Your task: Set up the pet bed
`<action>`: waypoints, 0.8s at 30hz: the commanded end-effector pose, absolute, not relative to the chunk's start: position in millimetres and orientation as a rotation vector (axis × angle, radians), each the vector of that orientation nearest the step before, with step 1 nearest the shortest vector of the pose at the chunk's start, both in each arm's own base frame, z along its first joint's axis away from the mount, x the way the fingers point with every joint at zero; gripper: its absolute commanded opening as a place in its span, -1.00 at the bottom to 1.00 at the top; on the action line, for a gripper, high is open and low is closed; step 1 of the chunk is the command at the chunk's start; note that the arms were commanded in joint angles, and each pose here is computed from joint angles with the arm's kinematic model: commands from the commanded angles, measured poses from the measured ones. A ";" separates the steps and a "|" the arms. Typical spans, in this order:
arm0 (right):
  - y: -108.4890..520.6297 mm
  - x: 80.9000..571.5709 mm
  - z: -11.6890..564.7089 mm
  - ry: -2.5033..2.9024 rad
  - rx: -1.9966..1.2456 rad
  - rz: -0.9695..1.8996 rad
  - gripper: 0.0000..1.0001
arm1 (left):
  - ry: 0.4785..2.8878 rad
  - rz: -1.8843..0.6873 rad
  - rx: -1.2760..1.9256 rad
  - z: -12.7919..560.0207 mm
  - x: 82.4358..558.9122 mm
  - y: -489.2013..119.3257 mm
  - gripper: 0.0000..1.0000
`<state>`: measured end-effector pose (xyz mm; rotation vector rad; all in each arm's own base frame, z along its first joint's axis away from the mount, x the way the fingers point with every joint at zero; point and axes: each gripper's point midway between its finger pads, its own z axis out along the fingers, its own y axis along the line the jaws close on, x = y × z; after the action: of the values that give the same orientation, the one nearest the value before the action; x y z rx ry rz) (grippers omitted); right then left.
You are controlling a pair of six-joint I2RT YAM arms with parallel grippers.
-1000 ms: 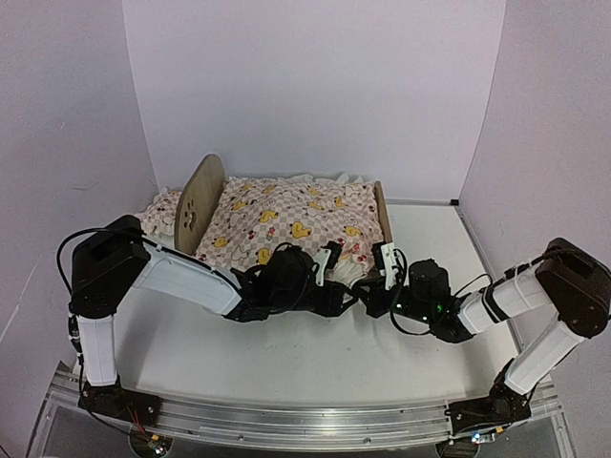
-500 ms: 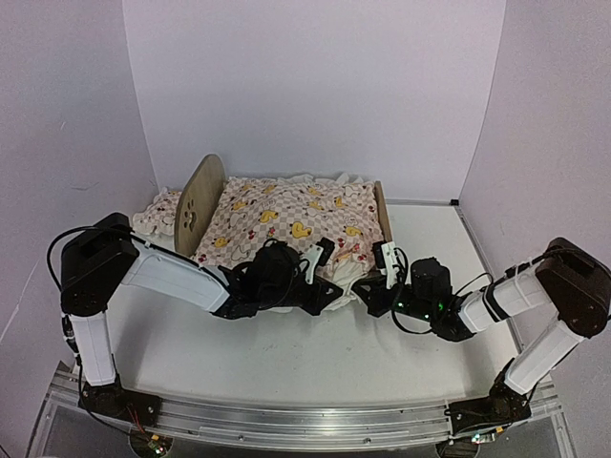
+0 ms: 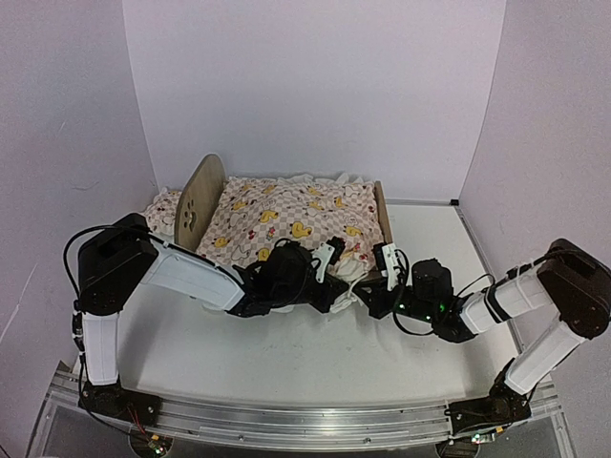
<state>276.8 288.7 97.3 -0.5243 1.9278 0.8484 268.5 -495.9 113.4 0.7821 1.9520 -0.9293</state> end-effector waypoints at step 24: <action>290.6 275.4 115.0 1.862 -0.571 0.864 -1.00 | 1.760 -0.917 1.008 141.4 264.6 -519.8 -0.42</action>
<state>278.1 285.0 99.0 -0.5331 1.9266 0.8308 264.0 -503.1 111.2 0.9869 1.8643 -0.8620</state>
